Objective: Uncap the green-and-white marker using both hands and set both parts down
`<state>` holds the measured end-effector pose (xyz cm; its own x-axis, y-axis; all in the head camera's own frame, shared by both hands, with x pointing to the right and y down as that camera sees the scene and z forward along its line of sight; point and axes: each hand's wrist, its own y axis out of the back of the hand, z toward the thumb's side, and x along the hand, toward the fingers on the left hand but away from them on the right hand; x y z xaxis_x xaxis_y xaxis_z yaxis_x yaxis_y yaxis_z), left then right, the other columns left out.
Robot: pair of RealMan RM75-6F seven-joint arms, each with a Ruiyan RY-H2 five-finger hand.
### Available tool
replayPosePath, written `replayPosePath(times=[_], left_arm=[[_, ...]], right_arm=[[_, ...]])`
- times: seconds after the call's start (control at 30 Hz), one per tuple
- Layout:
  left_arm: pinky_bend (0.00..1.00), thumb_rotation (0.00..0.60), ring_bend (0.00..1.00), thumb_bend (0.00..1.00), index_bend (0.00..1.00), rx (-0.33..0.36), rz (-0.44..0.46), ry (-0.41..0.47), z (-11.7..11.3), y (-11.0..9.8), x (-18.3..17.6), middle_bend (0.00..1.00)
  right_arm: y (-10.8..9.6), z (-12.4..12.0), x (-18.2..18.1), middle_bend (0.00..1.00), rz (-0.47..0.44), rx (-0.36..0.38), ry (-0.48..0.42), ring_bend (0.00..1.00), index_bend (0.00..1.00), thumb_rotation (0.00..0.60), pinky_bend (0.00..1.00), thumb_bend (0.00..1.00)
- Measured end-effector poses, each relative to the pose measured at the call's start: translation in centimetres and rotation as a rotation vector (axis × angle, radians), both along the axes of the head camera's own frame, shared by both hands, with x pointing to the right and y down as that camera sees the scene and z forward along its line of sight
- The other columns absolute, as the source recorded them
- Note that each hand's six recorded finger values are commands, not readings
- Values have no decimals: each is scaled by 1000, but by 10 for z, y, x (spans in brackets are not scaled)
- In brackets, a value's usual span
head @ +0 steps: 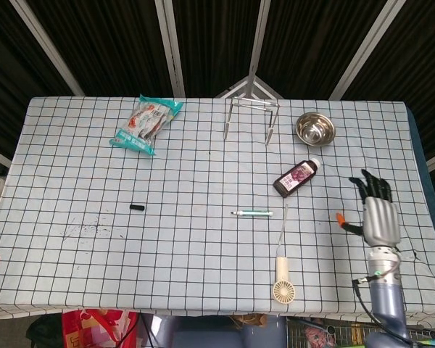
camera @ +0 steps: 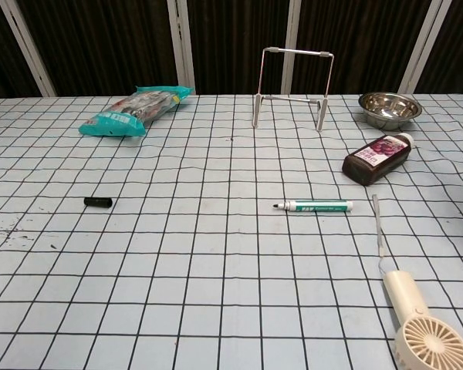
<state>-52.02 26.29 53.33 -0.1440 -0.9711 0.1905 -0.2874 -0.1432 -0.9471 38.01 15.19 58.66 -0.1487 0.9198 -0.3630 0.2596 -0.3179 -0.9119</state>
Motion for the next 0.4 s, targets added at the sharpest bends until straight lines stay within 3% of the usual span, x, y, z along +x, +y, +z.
replayPosePath(times=[0.17, 0.4], left_arm=[[0, 600, 0, 469, 102, -2, -12, -9, 2, 2, -5, 24], [0, 600, 0, 469, 102, 22, 9, -2, -6, -2, 1, 26]], right_arm=[[18, -21, 34, 85, -50, 9, 96, 94, 227, 600, 0, 256], [38, -40, 51, 85, -128, -3, 146, 94, 216, 600, 0, 256]])
